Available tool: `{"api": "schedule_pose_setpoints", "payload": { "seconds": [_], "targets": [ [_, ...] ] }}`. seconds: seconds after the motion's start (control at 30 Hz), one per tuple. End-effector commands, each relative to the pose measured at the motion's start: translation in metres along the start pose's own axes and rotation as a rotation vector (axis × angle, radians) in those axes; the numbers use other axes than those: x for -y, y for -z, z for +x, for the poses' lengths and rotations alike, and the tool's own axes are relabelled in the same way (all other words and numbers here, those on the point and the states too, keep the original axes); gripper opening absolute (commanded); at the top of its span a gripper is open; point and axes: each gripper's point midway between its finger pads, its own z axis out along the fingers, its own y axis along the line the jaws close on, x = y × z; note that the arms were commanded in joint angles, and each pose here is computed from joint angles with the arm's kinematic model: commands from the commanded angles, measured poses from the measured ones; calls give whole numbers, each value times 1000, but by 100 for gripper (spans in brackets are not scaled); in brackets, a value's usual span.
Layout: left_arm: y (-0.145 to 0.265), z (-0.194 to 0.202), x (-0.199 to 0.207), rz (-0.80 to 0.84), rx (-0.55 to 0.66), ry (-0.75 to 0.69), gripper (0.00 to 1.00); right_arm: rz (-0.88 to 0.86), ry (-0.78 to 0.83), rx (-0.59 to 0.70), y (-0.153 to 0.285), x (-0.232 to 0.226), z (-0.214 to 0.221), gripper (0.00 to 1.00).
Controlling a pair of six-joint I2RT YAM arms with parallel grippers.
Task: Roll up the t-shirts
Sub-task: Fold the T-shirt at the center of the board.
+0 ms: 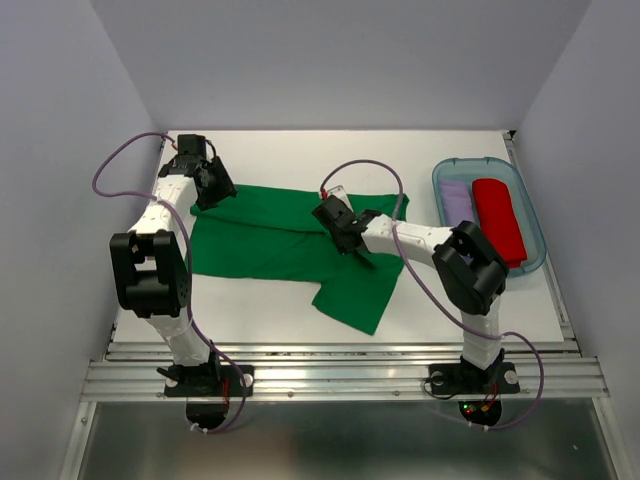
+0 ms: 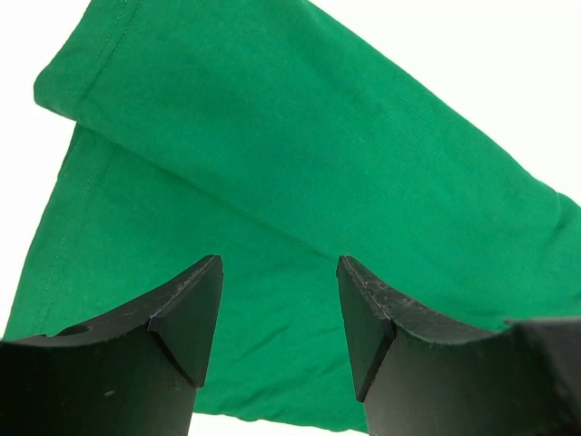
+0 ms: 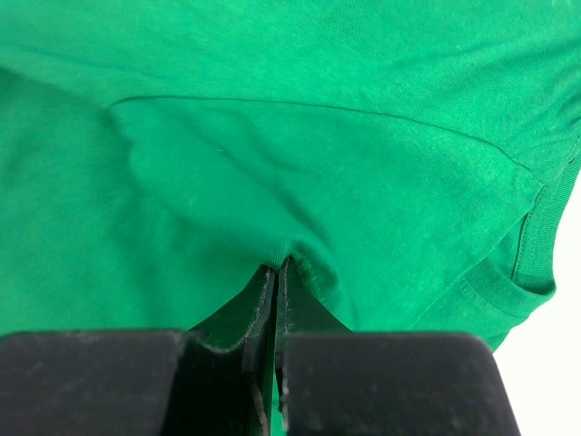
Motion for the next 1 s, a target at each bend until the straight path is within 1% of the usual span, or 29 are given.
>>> {"api": "schedule_pose_setpoints", "payload": {
  "seconds": [0.0,0.27,0.3,0.4,0.53,0.57,0.63,0.67,0.73,0.83,0.93,0.97],
  "targets": [
    [2,-4,2,-1,14,-20,65,-104,-27,33,28,-6,-18,1],
    [1,-3,2,-2,8,-21,64,-237,10,-30,40,-22,-1,1],
    [1,3,13,13,0,-45,65,-266,18,-46,42,-27,3,1],
    [0,5,15,13,-7,-51,65,-321,37,-71,44,-35,10,1],
    [-1,6,16,12,-8,-53,64,-384,42,-73,53,-43,9,1],
    [-1,6,16,13,-9,-54,64,-406,44,-75,55,-46,9,9],
    [-1,5,17,12,-10,-58,64,-414,65,-87,58,-45,10,32],
    [-1,6,18,13,-12,-60,64,-404,75,-101,60,-43,10,39],
    [-2,6,17,12,-15,-61,64,-384,80,-98,62,-37,9,45],
    [-4,8,19,13,-19,-65,64,-317,60,-81,64,-18,7,45],
    [-9,10,21,17,-30,-69,64,-284,-19,-96,61,7,10,43],
    [-11,10,22,20,-33,-71,64,-265,-68,-106,55,22,9,40]
  ]
}}
